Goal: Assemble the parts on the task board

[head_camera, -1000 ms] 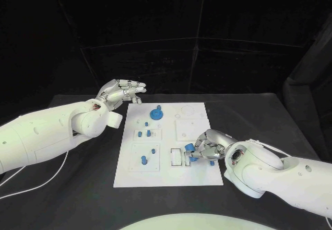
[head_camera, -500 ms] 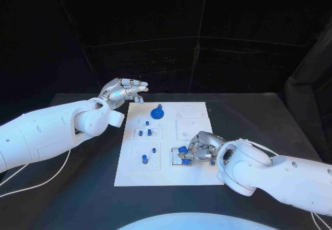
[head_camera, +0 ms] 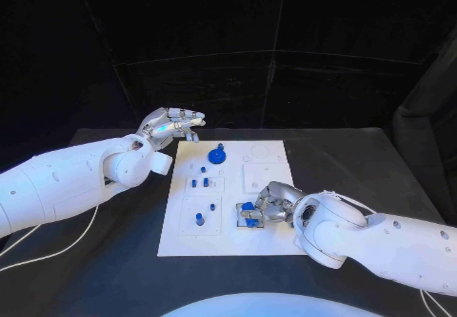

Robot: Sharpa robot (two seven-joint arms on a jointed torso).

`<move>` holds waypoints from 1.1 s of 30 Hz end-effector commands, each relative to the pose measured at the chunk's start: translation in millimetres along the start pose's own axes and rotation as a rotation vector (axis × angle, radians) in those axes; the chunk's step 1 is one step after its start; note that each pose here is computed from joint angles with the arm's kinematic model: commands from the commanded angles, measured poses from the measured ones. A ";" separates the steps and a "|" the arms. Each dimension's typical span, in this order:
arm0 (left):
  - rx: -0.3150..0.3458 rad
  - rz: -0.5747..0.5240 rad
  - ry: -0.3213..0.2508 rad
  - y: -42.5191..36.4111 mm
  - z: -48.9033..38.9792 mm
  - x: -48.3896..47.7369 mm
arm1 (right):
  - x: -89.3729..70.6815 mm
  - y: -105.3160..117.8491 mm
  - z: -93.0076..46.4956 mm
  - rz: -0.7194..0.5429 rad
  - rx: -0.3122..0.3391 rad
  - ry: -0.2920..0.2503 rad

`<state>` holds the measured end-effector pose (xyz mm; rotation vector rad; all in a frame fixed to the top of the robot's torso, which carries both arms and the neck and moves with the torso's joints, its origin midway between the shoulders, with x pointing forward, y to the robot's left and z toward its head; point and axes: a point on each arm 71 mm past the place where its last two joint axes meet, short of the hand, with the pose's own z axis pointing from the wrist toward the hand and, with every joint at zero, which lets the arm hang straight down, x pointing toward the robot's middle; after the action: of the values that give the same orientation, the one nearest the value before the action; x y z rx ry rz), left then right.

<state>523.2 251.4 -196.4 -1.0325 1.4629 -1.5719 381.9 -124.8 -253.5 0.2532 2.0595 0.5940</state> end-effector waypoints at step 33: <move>0.004 -0.006 0.006 -1.5 0.1 0.2 | -2.1 7.4 -1.8 -0.114 -0.084 -0.026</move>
<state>523.1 252.3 -196.4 -1.0341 1.4643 -1.5694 381.4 -121.9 -249.6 0.1532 2.0235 0.5974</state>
